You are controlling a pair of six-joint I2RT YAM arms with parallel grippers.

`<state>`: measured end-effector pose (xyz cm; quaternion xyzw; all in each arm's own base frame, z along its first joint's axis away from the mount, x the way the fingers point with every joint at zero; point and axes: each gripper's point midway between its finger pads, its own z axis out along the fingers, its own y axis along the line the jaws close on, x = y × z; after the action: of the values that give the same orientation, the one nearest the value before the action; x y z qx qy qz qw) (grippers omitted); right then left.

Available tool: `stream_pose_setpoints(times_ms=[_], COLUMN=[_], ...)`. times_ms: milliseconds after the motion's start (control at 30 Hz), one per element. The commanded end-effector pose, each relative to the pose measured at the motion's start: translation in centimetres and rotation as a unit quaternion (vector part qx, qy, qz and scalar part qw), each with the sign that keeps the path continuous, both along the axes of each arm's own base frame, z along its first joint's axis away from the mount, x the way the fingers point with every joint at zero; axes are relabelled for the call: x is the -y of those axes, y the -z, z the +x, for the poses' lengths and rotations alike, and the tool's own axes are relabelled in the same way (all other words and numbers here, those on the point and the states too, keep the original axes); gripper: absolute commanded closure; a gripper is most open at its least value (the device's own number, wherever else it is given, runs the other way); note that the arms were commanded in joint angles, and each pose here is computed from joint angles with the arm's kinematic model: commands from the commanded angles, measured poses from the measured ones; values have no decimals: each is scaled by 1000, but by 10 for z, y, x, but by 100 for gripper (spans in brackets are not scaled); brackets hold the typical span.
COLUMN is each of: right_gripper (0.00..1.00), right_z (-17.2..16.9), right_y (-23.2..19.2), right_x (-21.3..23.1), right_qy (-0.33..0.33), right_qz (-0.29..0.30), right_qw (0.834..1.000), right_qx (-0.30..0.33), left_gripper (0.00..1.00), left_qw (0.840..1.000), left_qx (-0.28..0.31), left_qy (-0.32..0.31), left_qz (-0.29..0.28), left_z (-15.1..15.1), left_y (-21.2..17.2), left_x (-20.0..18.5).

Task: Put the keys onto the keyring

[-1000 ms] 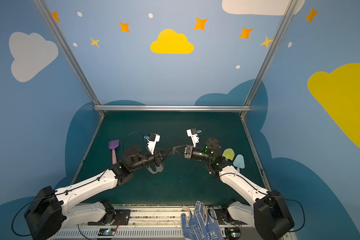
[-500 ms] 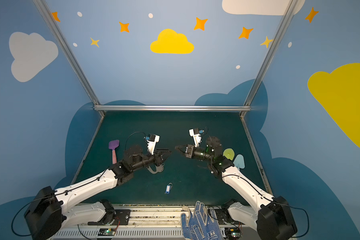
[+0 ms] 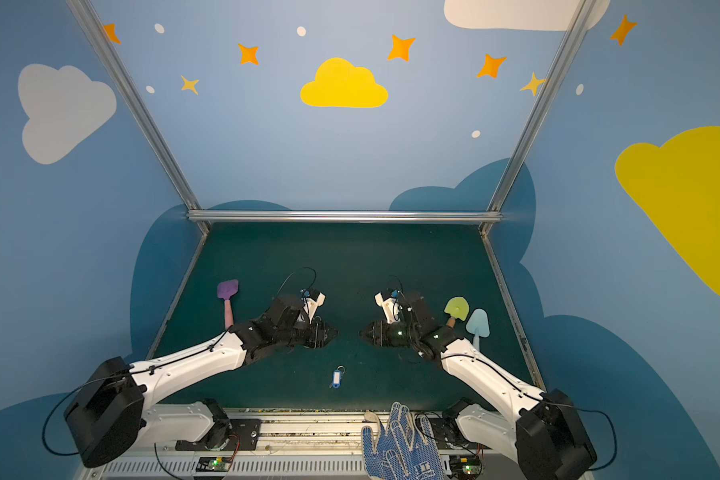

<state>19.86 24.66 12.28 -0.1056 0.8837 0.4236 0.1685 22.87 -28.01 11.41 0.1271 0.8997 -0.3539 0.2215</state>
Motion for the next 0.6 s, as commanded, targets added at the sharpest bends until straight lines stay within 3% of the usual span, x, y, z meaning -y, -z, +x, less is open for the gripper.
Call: stream_pose_setpoints(times_ms=[0, 200, 333, 567], right_gripper=[66, 66, 66, 65], right_z=[-9, -15, -16, -15], right_y=[16, 18, 15, 11], right_x=[5, 12, 17, 24], right_qy=[-9, -11, -1, 21], right_qz=[-14, -25, -20, -11], right_qw=[1000, 1000, 1000, 1000], right_qx=[-12, -11, -6, -1], left_gripper=[53, 53, 54, 54], left_qw=[993, 977, 968, 961], left_qx=[-80, -126, -124, -104], left_qy=[80, 138, 152, 154], left_qz=[19, 102, 159, 203], left_z=[-35, -59, -65, -61], left_y=[23, 57, 73, 85], left_x=[5, 15, 14, 13])
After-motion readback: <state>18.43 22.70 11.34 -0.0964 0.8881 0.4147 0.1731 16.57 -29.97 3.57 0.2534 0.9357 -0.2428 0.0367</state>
